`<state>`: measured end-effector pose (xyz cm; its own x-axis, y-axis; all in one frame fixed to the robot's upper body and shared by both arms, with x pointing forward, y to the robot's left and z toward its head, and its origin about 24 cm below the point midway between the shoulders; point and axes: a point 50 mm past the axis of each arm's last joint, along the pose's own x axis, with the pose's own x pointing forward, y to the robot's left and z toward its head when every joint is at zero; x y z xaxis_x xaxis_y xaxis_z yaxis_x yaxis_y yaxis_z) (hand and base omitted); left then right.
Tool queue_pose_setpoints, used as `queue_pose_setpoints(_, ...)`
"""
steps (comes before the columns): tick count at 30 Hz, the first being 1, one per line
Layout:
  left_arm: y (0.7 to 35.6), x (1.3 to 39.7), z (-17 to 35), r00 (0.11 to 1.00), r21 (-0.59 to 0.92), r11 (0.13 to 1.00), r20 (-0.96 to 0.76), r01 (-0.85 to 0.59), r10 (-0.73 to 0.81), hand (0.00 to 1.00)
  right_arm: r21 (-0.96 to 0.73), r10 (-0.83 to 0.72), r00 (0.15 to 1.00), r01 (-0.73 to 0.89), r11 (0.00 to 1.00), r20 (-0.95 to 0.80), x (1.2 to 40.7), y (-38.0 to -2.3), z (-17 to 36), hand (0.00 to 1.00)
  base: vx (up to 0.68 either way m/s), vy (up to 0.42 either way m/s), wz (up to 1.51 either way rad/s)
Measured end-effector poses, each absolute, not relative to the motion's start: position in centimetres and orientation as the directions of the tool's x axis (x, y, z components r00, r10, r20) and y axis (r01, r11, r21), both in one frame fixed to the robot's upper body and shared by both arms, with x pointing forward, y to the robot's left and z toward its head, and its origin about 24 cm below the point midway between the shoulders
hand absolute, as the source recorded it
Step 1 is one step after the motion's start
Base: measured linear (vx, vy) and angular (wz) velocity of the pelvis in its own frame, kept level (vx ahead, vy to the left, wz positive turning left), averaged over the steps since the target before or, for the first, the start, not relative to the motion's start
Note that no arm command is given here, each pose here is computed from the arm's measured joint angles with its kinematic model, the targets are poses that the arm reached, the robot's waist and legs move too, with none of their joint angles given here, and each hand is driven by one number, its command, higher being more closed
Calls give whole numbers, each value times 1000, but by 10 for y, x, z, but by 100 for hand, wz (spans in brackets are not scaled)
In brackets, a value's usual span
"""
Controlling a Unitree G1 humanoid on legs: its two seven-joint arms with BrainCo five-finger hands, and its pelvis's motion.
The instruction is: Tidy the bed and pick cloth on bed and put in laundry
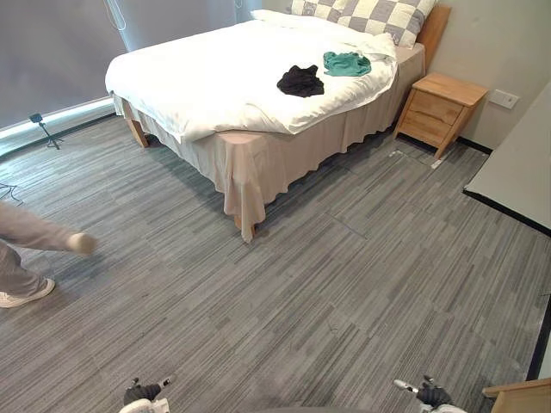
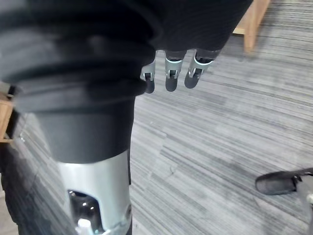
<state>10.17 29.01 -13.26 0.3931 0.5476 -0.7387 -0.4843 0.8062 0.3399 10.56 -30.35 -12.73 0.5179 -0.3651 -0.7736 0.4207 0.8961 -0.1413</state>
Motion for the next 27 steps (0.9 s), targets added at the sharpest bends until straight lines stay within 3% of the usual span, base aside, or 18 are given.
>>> queue_pose_setpoints(9, 288, 96, -135, 390, 327, 814, -752, -479, 532, 0, -123, -345, 542, 403, 907, -767, 112, -302, -126, 0, -21, -7, -2)
queue_pose_setpoints(27, 271, 92, -142, 398, 272, 829, -776, -489, 490, 0, -99, -295, 512, 375, 922, -807, 103, -276, -139, 0, -24, -18, 2)
